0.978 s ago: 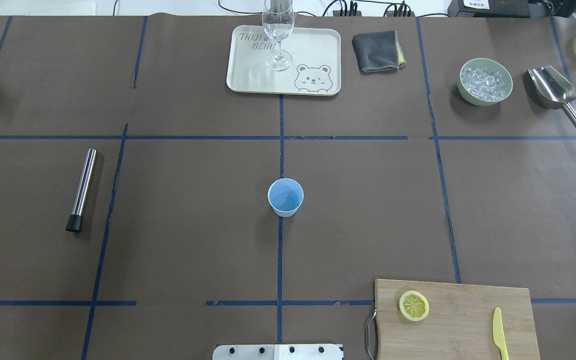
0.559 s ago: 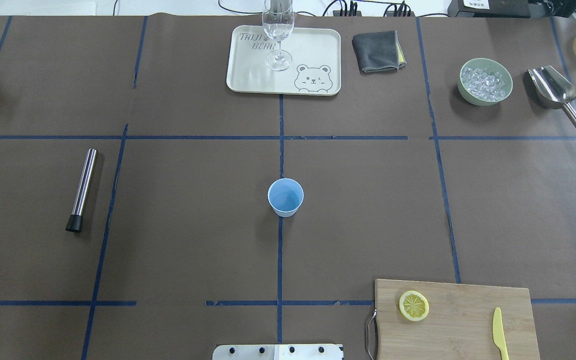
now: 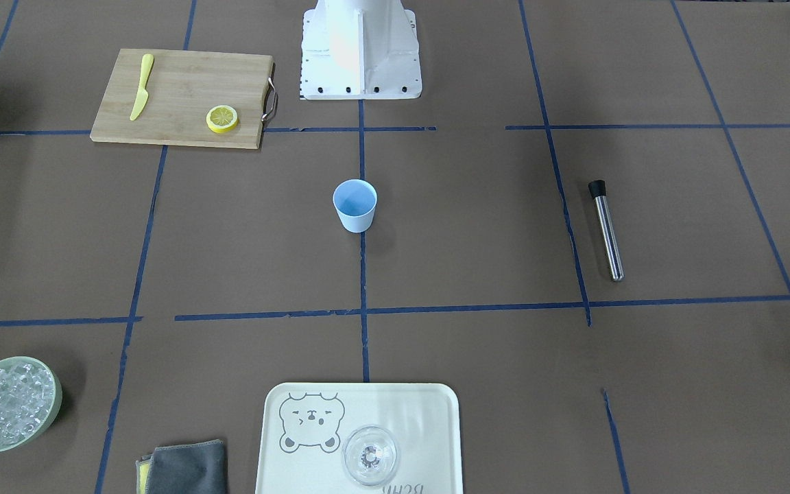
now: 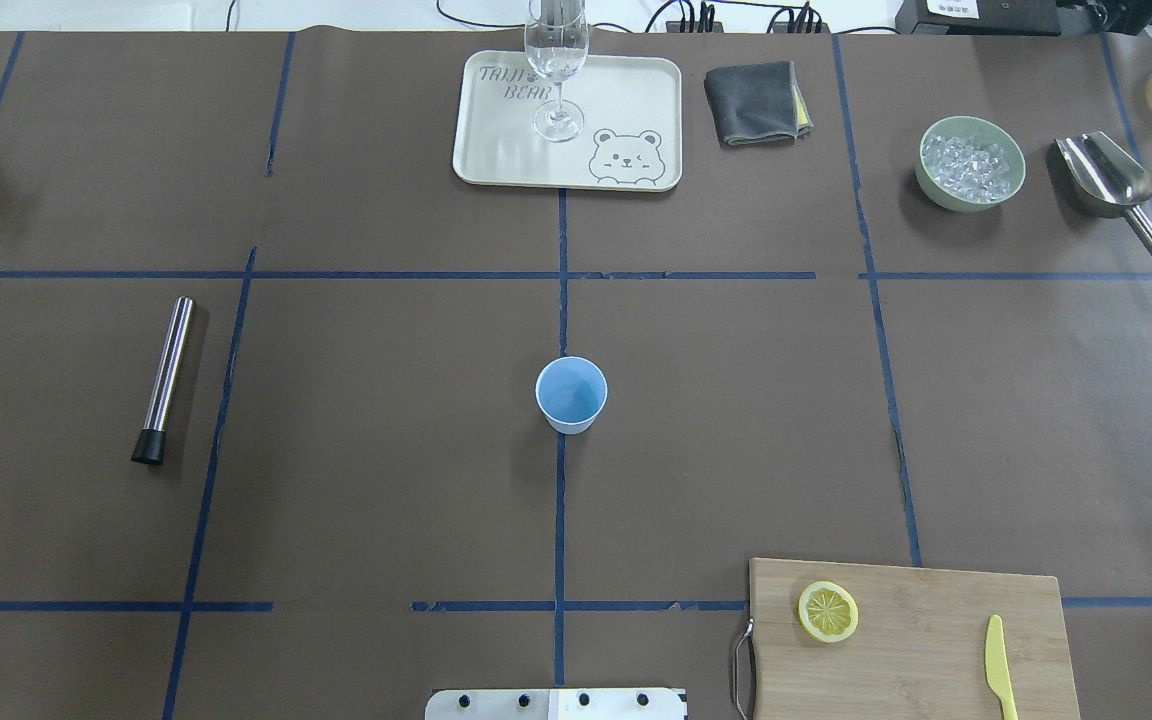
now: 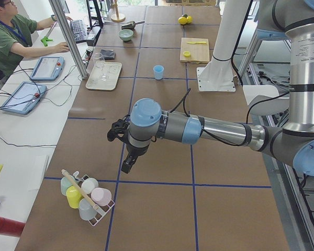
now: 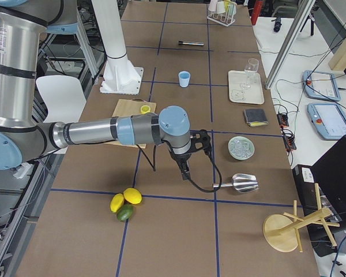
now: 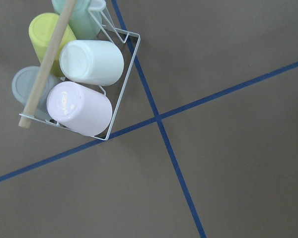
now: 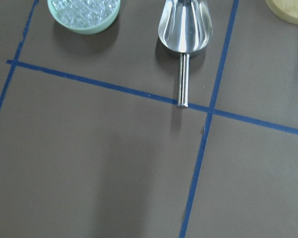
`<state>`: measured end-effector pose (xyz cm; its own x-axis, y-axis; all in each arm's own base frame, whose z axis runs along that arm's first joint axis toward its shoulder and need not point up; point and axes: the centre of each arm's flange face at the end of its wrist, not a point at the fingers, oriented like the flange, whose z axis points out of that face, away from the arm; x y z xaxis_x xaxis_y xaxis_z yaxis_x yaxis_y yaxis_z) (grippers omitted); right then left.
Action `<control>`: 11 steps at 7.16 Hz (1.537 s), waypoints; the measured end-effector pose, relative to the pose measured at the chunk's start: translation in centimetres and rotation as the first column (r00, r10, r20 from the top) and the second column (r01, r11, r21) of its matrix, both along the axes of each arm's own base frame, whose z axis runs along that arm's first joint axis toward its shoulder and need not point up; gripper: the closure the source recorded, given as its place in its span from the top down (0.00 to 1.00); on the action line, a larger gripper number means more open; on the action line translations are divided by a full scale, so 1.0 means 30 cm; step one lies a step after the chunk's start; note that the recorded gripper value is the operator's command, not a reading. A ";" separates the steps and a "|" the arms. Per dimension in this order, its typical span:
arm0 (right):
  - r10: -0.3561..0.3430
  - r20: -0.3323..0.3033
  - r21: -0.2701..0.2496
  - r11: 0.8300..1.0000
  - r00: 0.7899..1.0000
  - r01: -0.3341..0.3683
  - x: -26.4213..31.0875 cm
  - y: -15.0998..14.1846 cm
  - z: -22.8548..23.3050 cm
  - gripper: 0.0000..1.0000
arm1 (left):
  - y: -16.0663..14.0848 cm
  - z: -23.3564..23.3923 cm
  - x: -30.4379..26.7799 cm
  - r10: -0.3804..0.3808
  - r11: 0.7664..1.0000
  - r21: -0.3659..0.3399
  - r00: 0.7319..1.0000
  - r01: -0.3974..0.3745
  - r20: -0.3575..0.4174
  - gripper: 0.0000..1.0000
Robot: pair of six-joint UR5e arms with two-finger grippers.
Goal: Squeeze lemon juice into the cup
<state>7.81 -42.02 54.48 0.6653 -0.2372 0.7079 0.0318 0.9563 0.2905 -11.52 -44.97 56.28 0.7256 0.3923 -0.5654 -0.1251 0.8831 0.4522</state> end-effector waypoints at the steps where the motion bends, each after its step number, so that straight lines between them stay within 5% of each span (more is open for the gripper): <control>1: 0.051 0.021 0.013 0.999 0.998 -0.051 -0.038 -0.025 -0.081 1.00 | -0.001 -0.005 0.000 0.000 1.000 0.022 1.000 0.000 -0.001 1.00; 5: 0.021 0.075 0.158 0.987 0.997 -0.033 -0.433 -0.004 -0.227 1.00 | -0.001 -0.023 0.002 0.000 0.999 0.045 1.000 0.000 -0.002 1.00; 8: 0.095 0.137 0.027 0.995 0.986 -0.099 -0.835 0.135 -0.413 1.00 | -0.005 -0.029 0.004 0.002 0.998 0.065 1.000 -0.002 0.000 1.00; 11: 0.169 0.092 -0.005 0.986 0.981 -0.169 -1.177 0.399 -0.479 1.00 | -0.013 -0.048 0.005 0.003 0.995 0.099 1.000 -0.004 0.003 1.00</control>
<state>-27.51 -30.04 40.12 0.6278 -0.1290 0.7676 -0.1571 0.9449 0.2872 -11.38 -45.35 54.83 0.7255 0.4486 -0.5220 -0.1294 0.8338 0.5367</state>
